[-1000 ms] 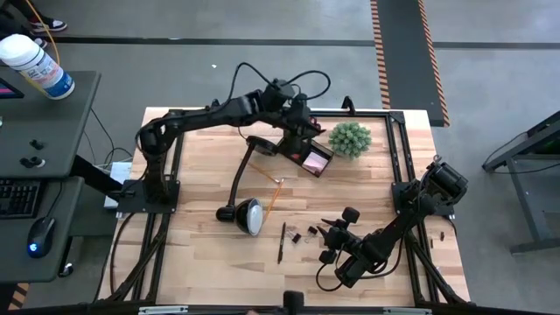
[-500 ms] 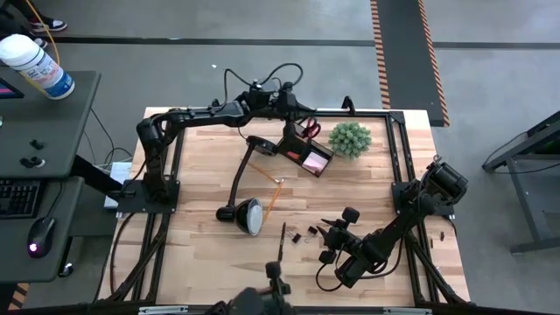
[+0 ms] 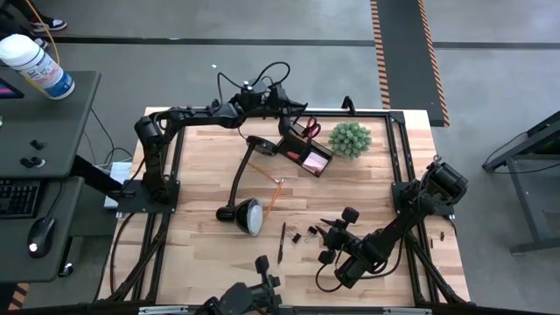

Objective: Pick and place office supplies into organizer
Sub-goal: Put the top black pen into the desk organizer, then put the bottom orange pencil into the desk organizer

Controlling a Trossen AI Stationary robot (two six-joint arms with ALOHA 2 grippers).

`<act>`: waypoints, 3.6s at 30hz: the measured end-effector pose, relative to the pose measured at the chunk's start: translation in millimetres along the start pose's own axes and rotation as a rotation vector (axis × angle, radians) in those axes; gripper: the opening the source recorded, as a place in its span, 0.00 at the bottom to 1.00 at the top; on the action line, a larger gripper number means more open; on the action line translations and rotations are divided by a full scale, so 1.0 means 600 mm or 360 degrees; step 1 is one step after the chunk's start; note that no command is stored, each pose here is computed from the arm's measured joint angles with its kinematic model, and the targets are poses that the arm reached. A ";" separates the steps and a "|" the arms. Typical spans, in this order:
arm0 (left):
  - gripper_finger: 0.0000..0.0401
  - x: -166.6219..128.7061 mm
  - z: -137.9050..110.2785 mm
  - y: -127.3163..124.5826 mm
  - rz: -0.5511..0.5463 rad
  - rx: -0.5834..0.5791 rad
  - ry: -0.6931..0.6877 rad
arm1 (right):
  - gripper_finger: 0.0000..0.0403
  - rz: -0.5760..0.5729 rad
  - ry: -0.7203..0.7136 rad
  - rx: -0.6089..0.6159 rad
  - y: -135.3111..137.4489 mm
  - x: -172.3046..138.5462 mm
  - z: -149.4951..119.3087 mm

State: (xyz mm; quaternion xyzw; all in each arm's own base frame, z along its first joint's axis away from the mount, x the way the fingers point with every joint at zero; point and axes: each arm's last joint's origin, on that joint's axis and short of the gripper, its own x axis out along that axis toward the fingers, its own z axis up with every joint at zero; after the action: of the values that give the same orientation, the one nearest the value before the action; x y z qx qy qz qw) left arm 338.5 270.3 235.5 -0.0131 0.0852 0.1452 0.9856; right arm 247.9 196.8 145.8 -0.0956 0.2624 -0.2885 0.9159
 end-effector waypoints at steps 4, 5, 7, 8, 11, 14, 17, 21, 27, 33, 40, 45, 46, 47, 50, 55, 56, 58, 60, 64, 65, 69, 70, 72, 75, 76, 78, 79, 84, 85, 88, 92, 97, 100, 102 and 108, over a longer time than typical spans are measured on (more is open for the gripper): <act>0.07 0.000 -0.011 -0.002 -0.0004 -0.0010 0.0025 | 0.28 -0.0005 -0.0011 0.0004 0.000 0.000 0.001; 0.07 0.001 -0.016 -0.001 -0.0004 -0.0011 0.0024 | 0.28 -0.0004 -0.0011 0.0004 0.000 0.000 0.001; 0.07 0.002 -0.031 -0.002 -0.0026 -0.0029 0.0054 | 0.28 -0.0004 -0.0012 0.0007 0.000 0.000 0.001; 0.07 0.004 -0.037 -0.002 -0.0027 -0.0033 0.0065 | 0.28 -0.0004 -0.0013 0.0008 0.001 0.000 0.001; 0.07 0.011 -0.054 0.000 -0.0037 -0.0058 0.0094 | 0.28 -0.0007 -0.0020 0.0007 0.001 0.000 0.001; 0.07 0.018 -0.069 0.001 -0.0052 -0.0097 0.0117 | 0.28 -0.0006 -0.0020 0.0006 0.001 0.000 0.001; 0.07 0.021 -0.074 0.001 -0.0065 -0.0140 0.0118 | 0.28 -0.0006 -0.0020 0.0006 0.001 0.000 0.001; 0.07 0.022 -0.081 0.001 -0.0088 -0.0155 0.0148 | 0.28 -0.0006 -0.0020 0.0005 0.001 0.000 0.001; 0.07 0.021 -0.091 -0.001 -0.0127 -0.0126 0.0232 | 0.28 -0.0008 -0.0022 0.0001 0.001 0.000 0.001; 0.09 0.021 -0.092 -0.003 -0.0175 -0.0105 0.0242 | 0.28 -0.0008 -0.0023 0.0002 0.001 0.000 0.002; 0.26 0.020 -0.094 -0.003 -0.0185 -0.0123 0.0256 | 0.28 -0.0010 -0.0025 0.0002 0.001 0.000 0.002; 0.38 0.020 -0.094 -0.003 -0.0184 -0.0136 0.0258 | 0.28 -0.0010 -0.0025 0.0000 0.001 0.000 0.002; 0.40 0.020 -0.093 -0.003 -0.0183 -0.0136 0.0256 | 0.28 -0.0010 -0.0025 -0.0003 0.001 0.000 0.002; 0.42 0.019 -0.090 -0.003 -0.0182 -0.0134 0.0252 | 0.28 -0.0010 -0.0025 -0.0005 0.001 0.000 0.002; 0.44 0.009 -0.067 -0.005 -0.0177 -0.0123 0.0206 | 0.28 -0.0010 -0.0025 -0.0005 0.001 0.000 0.002; 0.43 -0.033 -0.006 -0.020 -0.0191 -0.0156 0.0252 | 0.28 -0.0009 -0.0024 -0.0005 0.001 0.000 0.002; 0.42 -0.045 0.004 -0.025 -0.0192 -0.0157 0.0292 | 0.28 -0.0010 -0.0024 -0.0014 0.001 0.000 0.002; 0.41 -0.067 0.023 -0.043 -0.0202 -0.0157 0.0391 | 0.28 -0.0011 -0.0025 -0.0027 0.001 0.000 0.002; 0.40 -0.090 0.034 -0.067 -0.0218 -0.0141 0.0534 | 0.28 -0.0019 -0.0034 -0.0030 0.000 0.000 0.002; 0.39 -0.115 0.035 -0.134 -0.0139 -0.0097 0.0873 | 0.28 -0.0037 -0.0043 -0.0038 -0.001 0.003 0.003; 0.39 -0.116 0.033 -0.152 -0.0096 -0.0084 0.0943 | 0.28 -0.0041 -0.0042 -0.0035 -0.002 0.005 0.004; 0.38 -0.118 0.019 -0.210 -0.0007 -0.0087 0.1155 | 0.28 -0.0060 -0.0031 -0.0020 -0.004 0.013 0.007; 0.38 -0.116 0.016 -0.224 -0.0004 -0.0087 0.1180 | 0.28 -0.0063 -0.0026 -0.0021 -0.005 0.014 0.007; 0.38 -0.114 0.011 -0.249 -0.0020 -0.0070 0.1225 | 0.28 -0.0060 -0.0011 -0.0013 -0.006 0.017 0.008; 0.39 -0.115 0.010 -0.282 -0.0083 -0.0018 0.1237 | 0.28 -0.0052 0.0004 -0.0005 -0.006 0.019 0.009; 0.39 -0.116 0.010 -0.292 -0.0108 -0.0002 0.1244 | 0.28 -0.0052 0.0004 -0.0006 -0.006 0.019 0.009; 0.39 -0.119 0.008 -0.311 -0.0146 0.0008 0.1270 | 0.28 -0.0052 0.0003 -0.0005 -0.006 0.019 0.009; 0.39 -0.121 0.007 -0.321 -0.0162 0.0004 0.1281 | 0.28 -0.0053 0.0004 -0.0006 -0.006 0.019 0.009; 0.39 -0.128 -0.015 -0.359 -0.0235 0.0020 0.1318 | 0.28 -0.0077 -0.0024 -0.0046 -0.007 0.019 0.010; 0.39 -0.130 -0.021 -0.363 -0.0242 0.0023 0.1335 | 0.28 -0.0091 -0.0033 -0.0052 -0.008 0.021 0.011; 0.39 -0.134 -0.036 -0.370 -0.0247 0.0011 0.1376 | 0.28 -0.0115 -0.0042 -0.0046 -0.010 0.026 0.013; 0.39 -0.132 -0.039 -0.368 -0.0252 0.0024 0.1353 | 0.28 -0.0168 -0.0062 -0.0088 -0.015 0.028 0.012; 0.39 -0.121 -0.028 -0.368 -0.0173 0.0012 0.1188 | 0.28 -0.0249 -0.0149 -0.0105 -0.028 0.036 -0.021; 0.39 -0.118 -0.026 -0.367 -0.0135 0.0005 0.1154 | 0.28 -0.0209 -0.0142 -0.0034 -0.034 0.045 -0.049; 0.39 -0.116 -0.023 -0.367 -0.0131 -0.0002 0.1124 | 0.28 -0.0210 -0.0157 -0.0017 -0.038 0.050 -0.061; 0.39 -0.107 -0.025 -0.330 0.0076 -0.0297 0.1111 | 0.28 -0.0233 -0.0180 0.0033 -0.064 0.059 -0.060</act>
State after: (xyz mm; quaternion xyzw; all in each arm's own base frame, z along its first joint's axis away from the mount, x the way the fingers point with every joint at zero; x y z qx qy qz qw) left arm 332.7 61.5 232.2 -0.1500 0.4034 0.1622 0.8880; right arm 234.9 144.1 112.7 -0.1211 0.1997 -0.3515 0.9066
